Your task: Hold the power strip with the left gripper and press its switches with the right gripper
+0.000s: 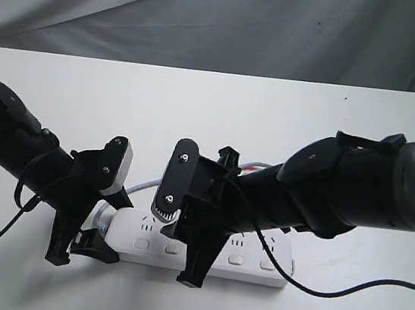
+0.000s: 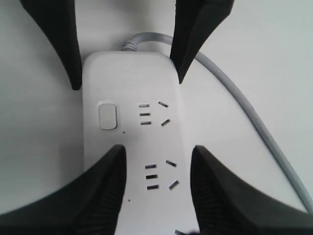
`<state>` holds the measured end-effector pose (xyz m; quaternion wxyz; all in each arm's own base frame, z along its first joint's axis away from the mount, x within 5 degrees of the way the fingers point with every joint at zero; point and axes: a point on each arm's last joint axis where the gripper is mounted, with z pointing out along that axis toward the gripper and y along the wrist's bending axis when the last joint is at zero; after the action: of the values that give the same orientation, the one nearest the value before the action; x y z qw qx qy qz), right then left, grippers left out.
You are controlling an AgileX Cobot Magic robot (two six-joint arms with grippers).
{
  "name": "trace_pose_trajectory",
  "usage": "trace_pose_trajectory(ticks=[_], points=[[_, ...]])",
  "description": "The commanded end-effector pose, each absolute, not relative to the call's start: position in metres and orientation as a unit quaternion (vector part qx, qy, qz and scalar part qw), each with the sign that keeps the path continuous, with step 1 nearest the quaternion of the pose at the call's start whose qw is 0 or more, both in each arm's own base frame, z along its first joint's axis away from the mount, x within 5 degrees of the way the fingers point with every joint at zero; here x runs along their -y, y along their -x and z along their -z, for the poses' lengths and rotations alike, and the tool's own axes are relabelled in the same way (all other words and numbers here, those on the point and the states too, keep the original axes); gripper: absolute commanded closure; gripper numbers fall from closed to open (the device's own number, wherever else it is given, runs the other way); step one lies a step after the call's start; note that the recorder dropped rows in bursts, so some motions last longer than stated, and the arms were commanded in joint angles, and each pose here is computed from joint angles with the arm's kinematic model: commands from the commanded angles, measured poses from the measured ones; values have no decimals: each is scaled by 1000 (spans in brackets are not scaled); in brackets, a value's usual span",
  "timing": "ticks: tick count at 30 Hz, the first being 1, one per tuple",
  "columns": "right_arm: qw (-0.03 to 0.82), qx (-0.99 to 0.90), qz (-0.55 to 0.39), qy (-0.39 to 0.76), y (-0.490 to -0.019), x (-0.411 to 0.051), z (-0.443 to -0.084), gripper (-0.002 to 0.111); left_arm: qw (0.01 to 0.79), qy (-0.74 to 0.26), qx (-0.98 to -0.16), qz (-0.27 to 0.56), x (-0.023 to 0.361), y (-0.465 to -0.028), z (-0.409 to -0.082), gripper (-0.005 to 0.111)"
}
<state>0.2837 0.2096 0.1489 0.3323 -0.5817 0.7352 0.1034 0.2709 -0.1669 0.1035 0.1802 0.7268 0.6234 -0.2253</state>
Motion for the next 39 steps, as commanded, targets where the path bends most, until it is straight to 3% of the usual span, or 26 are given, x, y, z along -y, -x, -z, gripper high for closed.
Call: trace_pose_trajectory(ticks=[1,39], points=[[323,-738,-107,583,-283,-209,-144,68,183,-726,-621,230,169,-270,-105,52],[275,-748,-93,597,-284,-207,-105,68,183,-726,-621,230,169,-270,-105,52]])
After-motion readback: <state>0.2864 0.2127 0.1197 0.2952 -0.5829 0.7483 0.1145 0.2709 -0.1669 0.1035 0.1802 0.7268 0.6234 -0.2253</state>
